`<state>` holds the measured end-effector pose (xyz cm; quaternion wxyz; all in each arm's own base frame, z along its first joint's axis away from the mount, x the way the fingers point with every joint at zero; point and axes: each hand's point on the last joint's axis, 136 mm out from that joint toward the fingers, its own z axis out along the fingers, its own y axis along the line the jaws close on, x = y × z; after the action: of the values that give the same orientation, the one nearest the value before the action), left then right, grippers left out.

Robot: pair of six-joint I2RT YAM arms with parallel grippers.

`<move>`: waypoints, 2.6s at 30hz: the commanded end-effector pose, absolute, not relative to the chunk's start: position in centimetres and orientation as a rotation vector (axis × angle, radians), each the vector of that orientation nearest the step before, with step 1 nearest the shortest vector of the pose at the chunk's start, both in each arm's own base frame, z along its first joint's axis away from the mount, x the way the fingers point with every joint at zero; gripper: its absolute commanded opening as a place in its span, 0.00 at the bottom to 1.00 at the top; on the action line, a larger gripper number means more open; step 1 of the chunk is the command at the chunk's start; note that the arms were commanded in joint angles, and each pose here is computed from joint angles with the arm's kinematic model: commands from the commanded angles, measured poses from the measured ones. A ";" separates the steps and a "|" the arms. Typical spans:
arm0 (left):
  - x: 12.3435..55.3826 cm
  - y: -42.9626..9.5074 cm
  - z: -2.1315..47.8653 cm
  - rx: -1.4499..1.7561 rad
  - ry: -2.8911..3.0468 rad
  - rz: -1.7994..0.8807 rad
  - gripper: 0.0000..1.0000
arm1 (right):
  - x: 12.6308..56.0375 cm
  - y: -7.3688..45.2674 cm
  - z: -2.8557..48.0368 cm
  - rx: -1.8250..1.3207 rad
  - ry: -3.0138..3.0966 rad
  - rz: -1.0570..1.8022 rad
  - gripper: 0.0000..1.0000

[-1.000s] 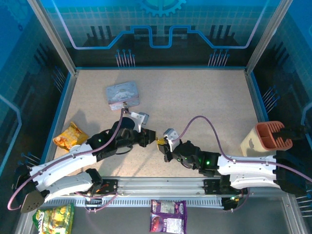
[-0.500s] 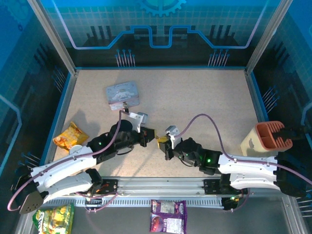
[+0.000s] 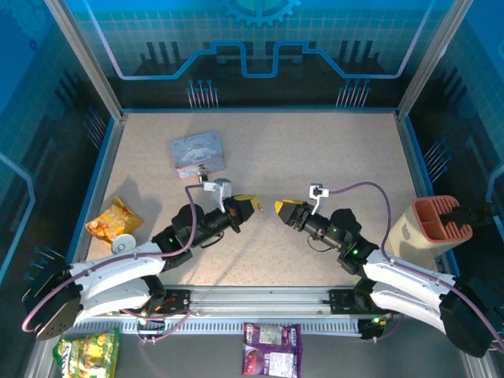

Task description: Unlock a padlock with a key

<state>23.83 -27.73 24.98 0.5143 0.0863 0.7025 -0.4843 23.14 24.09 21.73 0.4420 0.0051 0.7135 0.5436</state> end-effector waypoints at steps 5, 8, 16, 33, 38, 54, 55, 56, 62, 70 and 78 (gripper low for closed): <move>23.6 -28.8 29.6 0.226 1.464 -1.311 0.00 | 22.1 24.1 27.4 0.032 1.548 1.621 0.46; 23.6 -29.0 29.8 0.208 1.455 -1.346 0.00 | 21.9 24.5 27.4 -0.007 1.547 1.627 0.46; 23.4 -29.1 30.0 0.182 1.461 -1.398 0.00 | 21.4 25.2 27.3 -0.074 1.549 1.629 0.41; 23.3 -29.3 30.5 0.184 1.450 -1.422 0.00 | 19.9 27.1 27.7 -0.212 1.536 1.663 0.25; 23.2 -29.6 30.6 0.194 1.452 -1.435 0.00 | 19.8 27.5 27.9 -0.232 1.534 1.663 0.21; 23.6 -29.7 28.1 0.171 1.545 -1.414 0.06 | 20.0 27.2 27.5 -0.276 1.618 1.494 0.00; 23.7 -29.7 27.7 0.166 1.571 -1.399 0.15 | 20.0 27.2 27.3 -0.288 1.636 1.456 0.00; 24.1 -29.5 27.2 0.149 1.618 -1.367 0.24 | 20.2 27.1 27.0 -0.297 1.664 1.391 0.00; 25.8 -26.0 24.5 -0.036 1.964 -1.128 0.66 | 20.6 25.5 24.9 -0.513 1.748 0.678 0.00; 25.1 -24.9 23.8 -0.162 2.204 -1.132 0.65 | 20.9 26.0 25.1 -0.664 1.595 0.205 0.00; 24.3 -26.2 23.1 -0.191 2.337 -1.185 0.62 | 20.8 28.0 25.6 -0.691 1.489 0.042 0.00</move>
<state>25.40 -25.94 23.42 0.2984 -0.0615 0.8486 -0.4326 20.10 28.55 23.18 0.6415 -0.3347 0.6871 0.0670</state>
